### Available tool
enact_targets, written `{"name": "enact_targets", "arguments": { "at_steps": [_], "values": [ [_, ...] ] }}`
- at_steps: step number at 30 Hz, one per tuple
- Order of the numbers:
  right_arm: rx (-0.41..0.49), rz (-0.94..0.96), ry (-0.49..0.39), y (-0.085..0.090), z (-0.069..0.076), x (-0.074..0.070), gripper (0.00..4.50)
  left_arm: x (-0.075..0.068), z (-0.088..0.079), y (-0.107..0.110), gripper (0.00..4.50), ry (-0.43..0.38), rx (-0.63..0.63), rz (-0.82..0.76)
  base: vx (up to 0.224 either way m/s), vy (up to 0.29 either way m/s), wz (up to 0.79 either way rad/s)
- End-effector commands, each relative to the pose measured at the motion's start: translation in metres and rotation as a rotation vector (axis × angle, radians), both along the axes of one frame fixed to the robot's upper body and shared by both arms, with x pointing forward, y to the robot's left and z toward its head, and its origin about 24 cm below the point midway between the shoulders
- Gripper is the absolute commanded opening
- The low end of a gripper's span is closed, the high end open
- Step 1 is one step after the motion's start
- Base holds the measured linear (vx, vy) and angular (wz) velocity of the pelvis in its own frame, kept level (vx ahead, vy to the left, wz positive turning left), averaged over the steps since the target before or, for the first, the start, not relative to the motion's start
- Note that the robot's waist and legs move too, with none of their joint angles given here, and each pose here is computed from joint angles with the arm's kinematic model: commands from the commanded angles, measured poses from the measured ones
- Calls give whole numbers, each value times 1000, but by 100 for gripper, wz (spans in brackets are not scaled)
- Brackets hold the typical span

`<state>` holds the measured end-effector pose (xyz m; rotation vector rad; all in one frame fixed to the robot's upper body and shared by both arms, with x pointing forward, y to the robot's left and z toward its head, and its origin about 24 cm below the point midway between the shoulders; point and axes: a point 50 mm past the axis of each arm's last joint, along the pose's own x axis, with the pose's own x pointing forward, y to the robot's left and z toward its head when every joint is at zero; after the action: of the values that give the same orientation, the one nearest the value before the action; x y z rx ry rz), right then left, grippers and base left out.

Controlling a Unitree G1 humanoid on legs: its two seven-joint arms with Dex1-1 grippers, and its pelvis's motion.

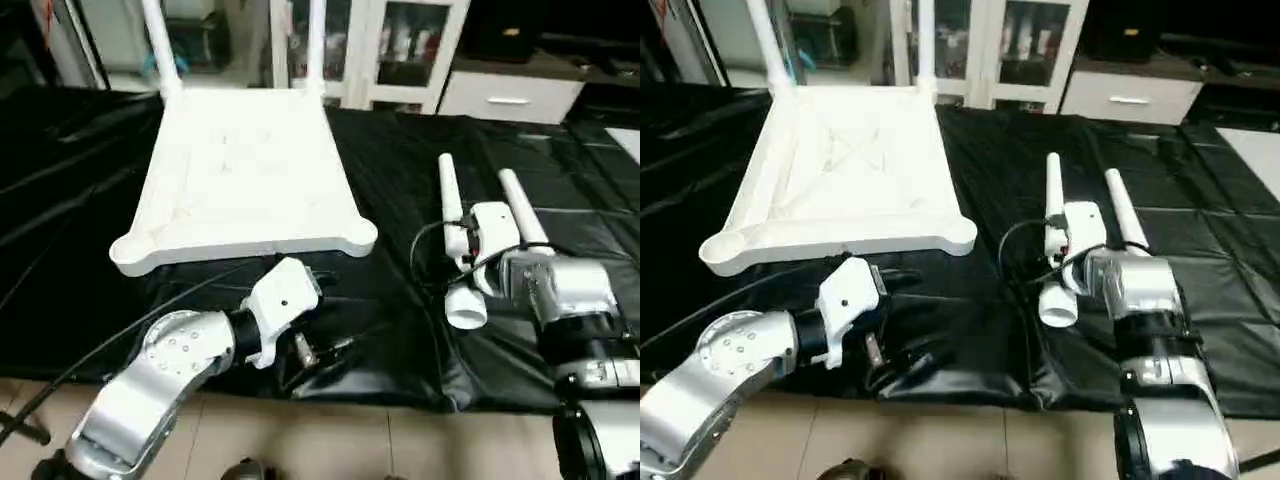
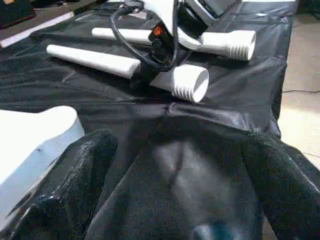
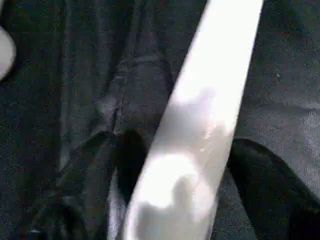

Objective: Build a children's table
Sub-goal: Pick table leg

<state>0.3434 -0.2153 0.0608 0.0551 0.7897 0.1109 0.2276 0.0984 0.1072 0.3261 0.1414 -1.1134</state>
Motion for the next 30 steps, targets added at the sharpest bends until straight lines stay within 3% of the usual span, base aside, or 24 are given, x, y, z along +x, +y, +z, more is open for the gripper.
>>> {"name": "enact_targets", "arguments": {
  "at_steps": [1, 8, 13, 19, 23, 27, 30],
  "values": [
    [15, -24, 43, -4, -5, -3, 329, -2, 3, -3, 450, -6, 2, -28, 0, 0, 0],
    [29, -92, 75, -15, -10, -8, 264, -3, 8, -4, 450, -3, -10, -49, 0, 0, 0],
    [54, -155, 59, -22, -11, -10, 221, 1, 12, -2, 450, 78, -100, -11, 0, 0, 0],
    [71, -171, 9, -21, -7, -9, 191, 6, 13, 0, 450, 34, -90, 37, 0, 0, 0],
    [90, -136, -122, -16, 18, -10, 185, 33, 29, 9, 450, -24, -223, 272, 0, 0, 0],
    [104, -95, -180, -9, 31, -12, 184, 47, 36, 12, 450, -7, -288, 371, 0, 0, 0],
    [123, 17, -340, 10, 62, -13, 184, 61, 59, 4, 450, -9, -426, 394, 0, 0, 0]
  ]
}}
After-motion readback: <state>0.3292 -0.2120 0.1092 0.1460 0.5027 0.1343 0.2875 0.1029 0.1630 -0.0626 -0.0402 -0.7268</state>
